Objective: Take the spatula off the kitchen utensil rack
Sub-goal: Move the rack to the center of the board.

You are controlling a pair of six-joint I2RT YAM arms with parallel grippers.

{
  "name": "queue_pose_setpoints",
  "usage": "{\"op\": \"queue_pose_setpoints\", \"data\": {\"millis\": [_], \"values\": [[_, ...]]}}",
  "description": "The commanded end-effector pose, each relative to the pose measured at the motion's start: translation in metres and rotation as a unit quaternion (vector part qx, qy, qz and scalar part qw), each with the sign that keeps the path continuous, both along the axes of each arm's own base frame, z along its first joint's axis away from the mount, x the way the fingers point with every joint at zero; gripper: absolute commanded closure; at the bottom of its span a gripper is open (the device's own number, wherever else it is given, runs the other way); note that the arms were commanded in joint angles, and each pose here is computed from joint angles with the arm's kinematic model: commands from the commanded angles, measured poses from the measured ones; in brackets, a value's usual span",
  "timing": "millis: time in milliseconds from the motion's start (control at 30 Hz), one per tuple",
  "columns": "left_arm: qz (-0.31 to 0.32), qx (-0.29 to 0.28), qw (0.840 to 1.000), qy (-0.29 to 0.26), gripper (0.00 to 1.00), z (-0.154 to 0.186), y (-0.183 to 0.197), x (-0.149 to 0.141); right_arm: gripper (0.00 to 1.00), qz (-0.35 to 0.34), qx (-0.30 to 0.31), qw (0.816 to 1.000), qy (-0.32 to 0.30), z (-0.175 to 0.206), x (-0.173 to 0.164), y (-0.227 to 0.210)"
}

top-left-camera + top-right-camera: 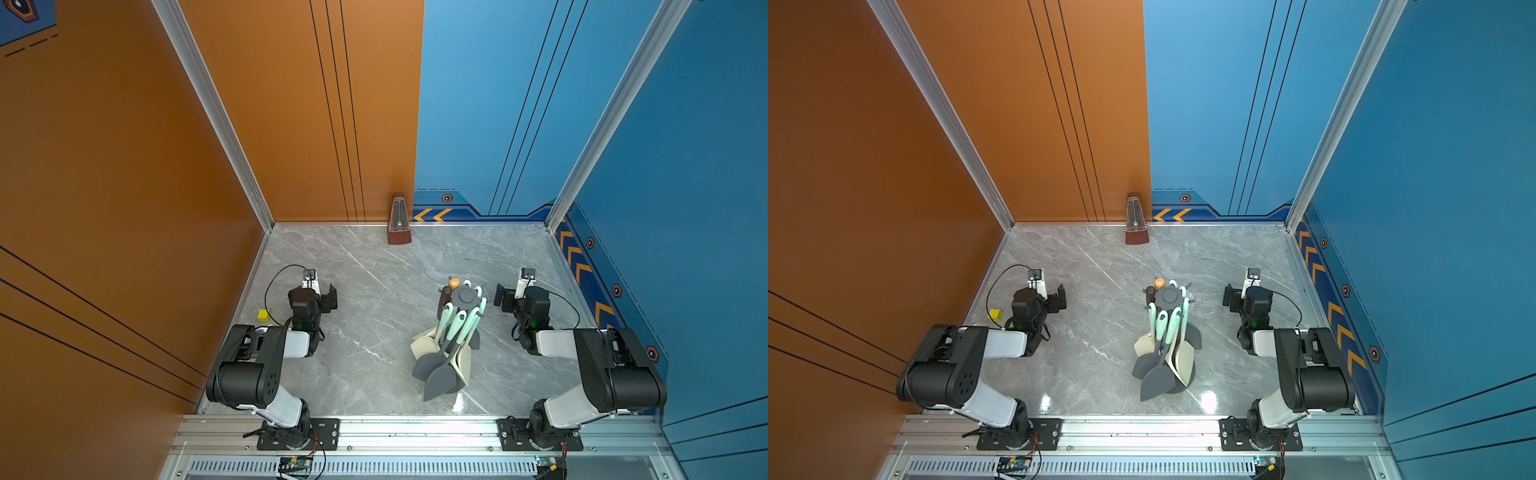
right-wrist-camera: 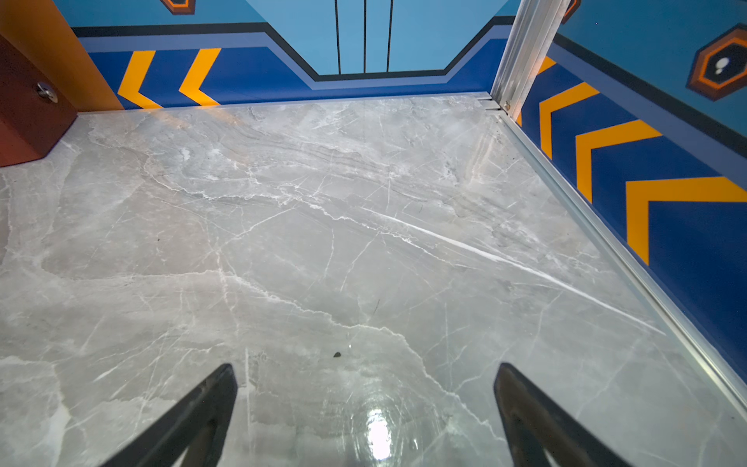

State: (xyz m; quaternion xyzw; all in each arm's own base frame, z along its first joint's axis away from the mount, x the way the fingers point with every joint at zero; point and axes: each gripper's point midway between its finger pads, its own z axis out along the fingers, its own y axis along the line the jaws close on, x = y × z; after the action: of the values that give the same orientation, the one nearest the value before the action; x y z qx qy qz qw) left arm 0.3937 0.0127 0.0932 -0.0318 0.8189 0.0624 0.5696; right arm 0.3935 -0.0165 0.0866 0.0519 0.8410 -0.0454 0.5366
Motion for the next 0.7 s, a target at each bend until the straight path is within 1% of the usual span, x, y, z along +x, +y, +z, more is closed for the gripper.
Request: {"op": "queue_pose_setpoints", "data": {"millis": [0, 67, 100, 133, 167, 233, 300, 400, 433, 500, 567, 667], "values": [[-0.012, 0.018, 0.999, -0.038, 0.02, 0.029, -0.007, -0.016, 0.0, -0.031, -0.005, 0.999, 0.026, 0.041, 0.003, -0.003], [-0.022, 0.019, 0.997, -0.077, 0.02, 0.054, -0.013, -0.035, 0.0, -0.029, 0.017, 0.999, 0.04, 0.064, 0.002, 0.004], [-0.02, 0.003, 0.995, -0.095, 0.02, 0.063, -0.014, -0.044, 0.0, -0.026, 0.022, 0.998, 0.047, 0.073, 0.0, 0.009], [-0.02, -0.03, 0.992, -0.123, 0.02, 0.075, -0.016, -0.054, 0.0, -0.026, 0.023, 0.998, 0.059, 0.08, -0.003, 0.013], [-0.029, -0.062, 0.987, -0.147, 0.02, 0.087, -0.02, -0.061, 0.0, -0.026, 0.026, 0.997, 0.069, 0.086, -0.008, 0.017], [-0.066, -0.095, 0.979, -0.17, 0.0, 0.101, -0.035, -0.068, 0.0, -0.025, 0.039, 0.995, 0.083, 0.092, -0.02, 0.022], [-0.1, -0.109, 0.974, -0.17, 0.02, 0.108, -0.051, -0.07, 0.0, -0.034, 0.061, 0.994, 0.082, 0.101, -0.035, 0.021], [-0.162, -0.126, 0.967, -0.15, 0.03, 0.111, -0.084, -0.072, 0.0, -0.024, 0.093, 0.993, 0.071, 0.118, -0.058, 0.027], [-0.189, -0.134, 0.962, -0.144, 0.03, 0.113, -0.098, -0.074, 0.0, -0.024, 0.104, 0.992, 0.067, 0.125, -0.066, 0.028], [-0.244, -0.152, 0.949, -0.13, 0.03, 0.115, -0.126, -0.081, 0.0, -0.012, 0.121, 0.99, 0.071, 0.134, -0.078, 0.033], [-0.304, -0.171, 0.93, -0.116, 0.04, 0.119, -0.158, -0.091, 0.0, 0.002, 0.137, 0.987, 0.088, 0.141, -0.088, 0.039], [-0.386, -0.18, 0.9, -0.095, 0.05, 0.123, -0.205, -0.111, 0.0, 0.019, 0.158, 0.979, 0.13, 0.145, -0.099, 0.049]]}}
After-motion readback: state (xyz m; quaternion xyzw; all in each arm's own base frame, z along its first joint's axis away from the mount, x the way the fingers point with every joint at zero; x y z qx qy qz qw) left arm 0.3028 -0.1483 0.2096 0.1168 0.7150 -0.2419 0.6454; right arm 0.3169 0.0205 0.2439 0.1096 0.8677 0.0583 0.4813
